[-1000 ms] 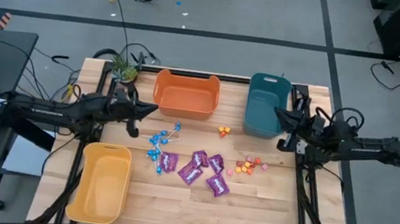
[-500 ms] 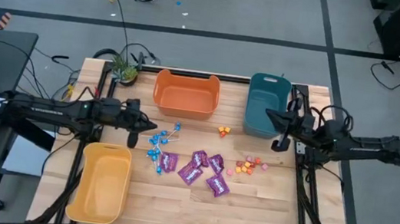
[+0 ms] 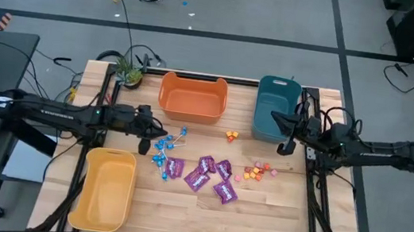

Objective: Sort candy
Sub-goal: Put the blue candy into the orange bin

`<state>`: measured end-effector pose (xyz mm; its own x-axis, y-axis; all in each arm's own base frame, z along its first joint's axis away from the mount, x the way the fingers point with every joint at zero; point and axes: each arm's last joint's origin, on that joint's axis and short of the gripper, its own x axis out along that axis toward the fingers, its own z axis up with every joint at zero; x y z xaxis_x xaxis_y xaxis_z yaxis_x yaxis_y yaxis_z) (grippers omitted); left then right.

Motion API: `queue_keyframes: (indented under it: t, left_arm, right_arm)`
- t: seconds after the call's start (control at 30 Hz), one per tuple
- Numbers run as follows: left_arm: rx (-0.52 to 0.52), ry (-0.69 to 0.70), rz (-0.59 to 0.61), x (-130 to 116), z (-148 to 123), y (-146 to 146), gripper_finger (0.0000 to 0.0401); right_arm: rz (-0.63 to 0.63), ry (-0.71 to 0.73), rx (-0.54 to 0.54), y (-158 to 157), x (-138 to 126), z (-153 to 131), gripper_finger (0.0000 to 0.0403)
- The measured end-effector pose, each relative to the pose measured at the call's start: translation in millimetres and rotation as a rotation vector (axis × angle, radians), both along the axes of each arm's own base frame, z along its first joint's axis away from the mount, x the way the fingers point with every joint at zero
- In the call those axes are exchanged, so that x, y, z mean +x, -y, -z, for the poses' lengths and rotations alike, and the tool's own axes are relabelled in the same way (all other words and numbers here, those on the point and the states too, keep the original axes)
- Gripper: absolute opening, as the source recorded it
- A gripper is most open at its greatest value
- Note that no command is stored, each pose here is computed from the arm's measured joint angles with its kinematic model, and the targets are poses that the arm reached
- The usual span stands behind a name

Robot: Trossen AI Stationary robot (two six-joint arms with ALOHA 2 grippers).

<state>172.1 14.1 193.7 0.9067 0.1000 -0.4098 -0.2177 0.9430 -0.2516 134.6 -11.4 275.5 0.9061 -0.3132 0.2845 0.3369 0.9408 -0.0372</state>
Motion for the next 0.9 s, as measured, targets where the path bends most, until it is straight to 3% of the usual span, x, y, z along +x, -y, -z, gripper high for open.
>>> queue_keyframes:
  t: [0.3, 0.57, 0.9]
  left_arm:
    - [0.075, -0.101, 0.061, 6, 14, 0, 0.0002]
    - [0.003, -0.131, 0.03, 8, 19, 0, 0.0002]
    - [-0.04, -0.198, 0.101, 14, 31, 2, 0.0001]
  right_arm:
    - [0.003, 0.001, -0.002, 0, 0, 0, 0.0]
    - [0.004, -0.001, -0.006, 0, 0, 0, 0.0]
    - [0.005, -0.005, -0.01, 0, 0, 0, 0.0]
